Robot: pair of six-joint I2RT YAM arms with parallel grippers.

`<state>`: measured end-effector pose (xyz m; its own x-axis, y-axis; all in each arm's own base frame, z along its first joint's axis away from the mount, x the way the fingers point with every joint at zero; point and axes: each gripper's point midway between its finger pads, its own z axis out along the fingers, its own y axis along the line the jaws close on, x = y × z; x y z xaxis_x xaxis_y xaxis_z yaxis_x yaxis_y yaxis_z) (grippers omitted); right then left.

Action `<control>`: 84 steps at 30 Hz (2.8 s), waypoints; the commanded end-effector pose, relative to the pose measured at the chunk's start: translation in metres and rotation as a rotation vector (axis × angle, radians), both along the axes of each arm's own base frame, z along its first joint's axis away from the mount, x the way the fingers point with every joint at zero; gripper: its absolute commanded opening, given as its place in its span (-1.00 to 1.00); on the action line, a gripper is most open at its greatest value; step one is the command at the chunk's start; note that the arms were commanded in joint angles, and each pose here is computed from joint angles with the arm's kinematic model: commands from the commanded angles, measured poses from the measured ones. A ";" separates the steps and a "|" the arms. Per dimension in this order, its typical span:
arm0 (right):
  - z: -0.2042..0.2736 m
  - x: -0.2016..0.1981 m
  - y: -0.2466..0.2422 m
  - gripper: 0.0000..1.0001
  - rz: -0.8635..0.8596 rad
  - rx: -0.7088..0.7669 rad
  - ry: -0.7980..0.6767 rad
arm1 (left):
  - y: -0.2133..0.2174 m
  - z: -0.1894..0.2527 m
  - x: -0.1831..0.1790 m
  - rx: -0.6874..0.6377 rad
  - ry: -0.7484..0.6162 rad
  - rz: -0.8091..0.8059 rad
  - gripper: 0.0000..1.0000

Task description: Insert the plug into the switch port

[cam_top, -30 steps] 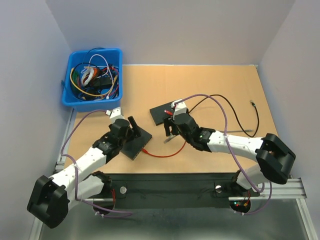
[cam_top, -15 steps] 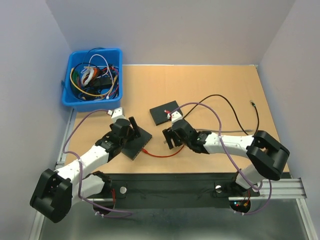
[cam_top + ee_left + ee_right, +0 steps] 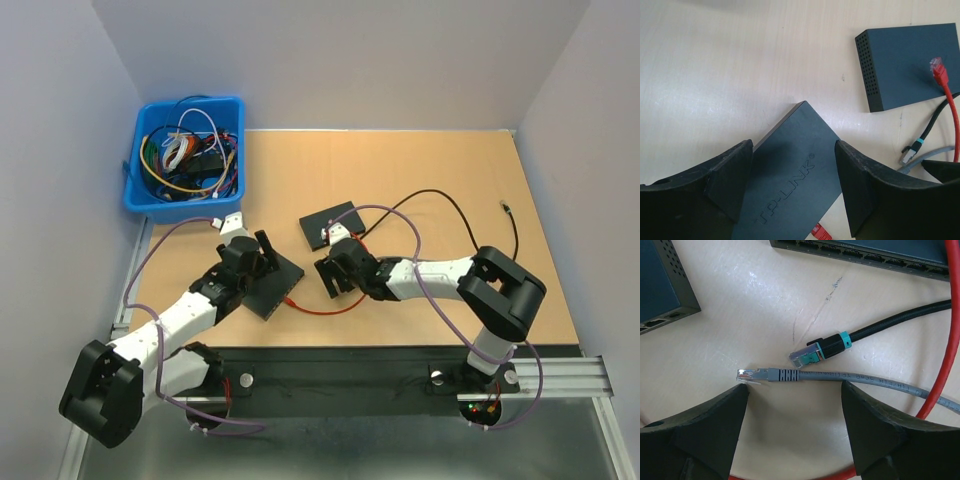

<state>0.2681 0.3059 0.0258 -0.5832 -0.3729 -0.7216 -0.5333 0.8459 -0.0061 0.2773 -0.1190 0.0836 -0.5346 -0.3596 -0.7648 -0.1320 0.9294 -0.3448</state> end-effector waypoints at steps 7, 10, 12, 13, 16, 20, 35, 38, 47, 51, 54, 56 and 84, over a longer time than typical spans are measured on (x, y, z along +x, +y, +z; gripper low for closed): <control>0.006 0.019 -0.019 0.61 -0.076 -0.085 -0.090 | -0.004 0.014 0.011 0.000 -0.052 -0.010 0.54; 0.009 0.022 -0.024 0.64 -0.101 -0.102 -0.116 | -0.003 0.016 0.011 -0.005 -0.061 -0.010 0.53; 0.007 0.025 -0.024 0.67 -0.104 -0.119 -0.119 | -0.004 0.016 0.010 -0.010 -0.065 -0.010 0.53; 0.005 0.026 -0.023 0.68 -0.102 -0.125 -0.120 | -0.004 0.016 0.010 -0.011 -0.065 -0.012 0.53; -0.002 0.030 -0.019 0.68 -0.097 -0.146 -0.117 | -0.005 0.016 0.010 -0.011 -0.065 -0.017 0.53; -0.013 0.034 -0.012 0.80 -0.081 -0.168 -0.105 | -0.006 0.015 0.011 -0.008 -0.061 -0.023 0.52; -0.037 0.033 0.018 0.81 0.059 -0.023 0.042 | -0.008 0.014 0.010 -0.008 -0.059 -0.038 0.48; -0.044 0.031 0.019 0.76 0.077 -0.005 0.073 | -0.009 0.015 0.010 -0.011 -0.060 -0.041 0.48; -0.056 0.007 0.024 -0.23 0.152 0.049 0.157 | -0.009 0.014 0.010 -0.010 -0.059 -0.041 0.47; -0.051 -0.006 0.024 -0.58 0.188 0.084 0.185 | -0.009 0.015 0.010 -0.011 -0.063 -0.044 0.47; -0.045 -0.014 0.022 -0.97 0.207 0.103 0.193 | -0.009 0.015 0.010 -0.010 -0.062 -0.044 0.47; -0.039 -0.020 0.023 -0.99 0.219 0.127 0.204 | -0.009 0.015 0.010 -0.012 -0.062 -0.043 0.47; 0.091 -0.065 0.016 -0.99 0.337 0.465 -0.045 | -0.087 0.065 -0.048 -0.496 -0.076 -0.301 0.51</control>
